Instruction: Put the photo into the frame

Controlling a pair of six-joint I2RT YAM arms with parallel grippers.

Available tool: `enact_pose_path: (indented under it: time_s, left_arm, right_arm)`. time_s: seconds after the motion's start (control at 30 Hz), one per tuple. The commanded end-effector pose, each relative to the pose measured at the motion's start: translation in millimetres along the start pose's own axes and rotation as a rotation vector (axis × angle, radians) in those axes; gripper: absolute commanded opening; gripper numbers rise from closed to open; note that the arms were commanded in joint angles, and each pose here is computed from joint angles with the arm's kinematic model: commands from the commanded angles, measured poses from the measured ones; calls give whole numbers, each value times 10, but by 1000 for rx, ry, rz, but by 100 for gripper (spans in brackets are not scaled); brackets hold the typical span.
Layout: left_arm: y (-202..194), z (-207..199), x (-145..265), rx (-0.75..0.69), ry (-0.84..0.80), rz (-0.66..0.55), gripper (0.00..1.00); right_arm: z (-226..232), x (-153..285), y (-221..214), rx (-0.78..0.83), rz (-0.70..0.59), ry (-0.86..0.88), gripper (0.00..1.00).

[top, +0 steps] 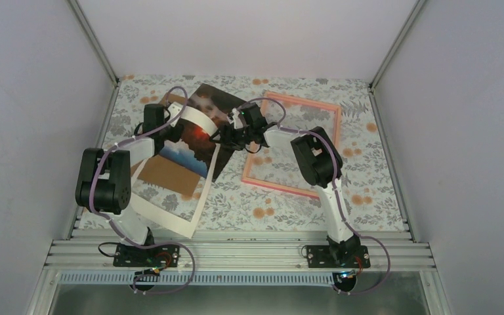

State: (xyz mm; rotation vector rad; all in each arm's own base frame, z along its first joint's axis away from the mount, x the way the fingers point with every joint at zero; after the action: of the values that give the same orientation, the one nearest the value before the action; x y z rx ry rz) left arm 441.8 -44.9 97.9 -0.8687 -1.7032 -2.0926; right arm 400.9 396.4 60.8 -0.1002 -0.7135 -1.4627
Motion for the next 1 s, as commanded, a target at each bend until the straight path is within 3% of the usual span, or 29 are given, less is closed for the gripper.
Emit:
enact_pose_path:
  time_s: [0.0,0.2,0.43,0.53,0.67,0.83,0.97]
  left_arm:
    - [306,151,16,0,74,-66,54]
    - [444,220,134,-22,106,-75,26]
    - [678,176,387,-79,56,-94,18]
    - [603,73,429,-60,-83,-27,26]
    - [297,80,521,38,-275,87,53]
    - [-215,-166,747,33,-512,256,55]
    - [-718,-272,918,9,-517,391,58]
  right_arm:
    - [-329,-30,-331,-92,91,-70,80]
    - [-205,135,-253,-54,64,-61,81]
    - [298,562,-4,158,-27,-17,86]
    - [384,743,50,230,-45,-21,86]
    - [463,852,50,294,-59,-45,86]
    - [560,869,-11,352,-43,-3,86]
    - [619,834,-140,355,-31,14,86]
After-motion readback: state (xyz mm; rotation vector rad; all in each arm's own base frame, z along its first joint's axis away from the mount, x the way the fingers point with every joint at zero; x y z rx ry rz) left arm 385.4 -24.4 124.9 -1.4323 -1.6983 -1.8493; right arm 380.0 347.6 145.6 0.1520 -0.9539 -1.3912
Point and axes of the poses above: each gripper's point midway between its finger pads, its own x axis back along the fingers, its own z axis along the line the jaws close on, y = z × x, the point moved 2 cm from there along x, back along the fingers, and after that the axes turned 8 degrees about x, right-handed, at the moved point
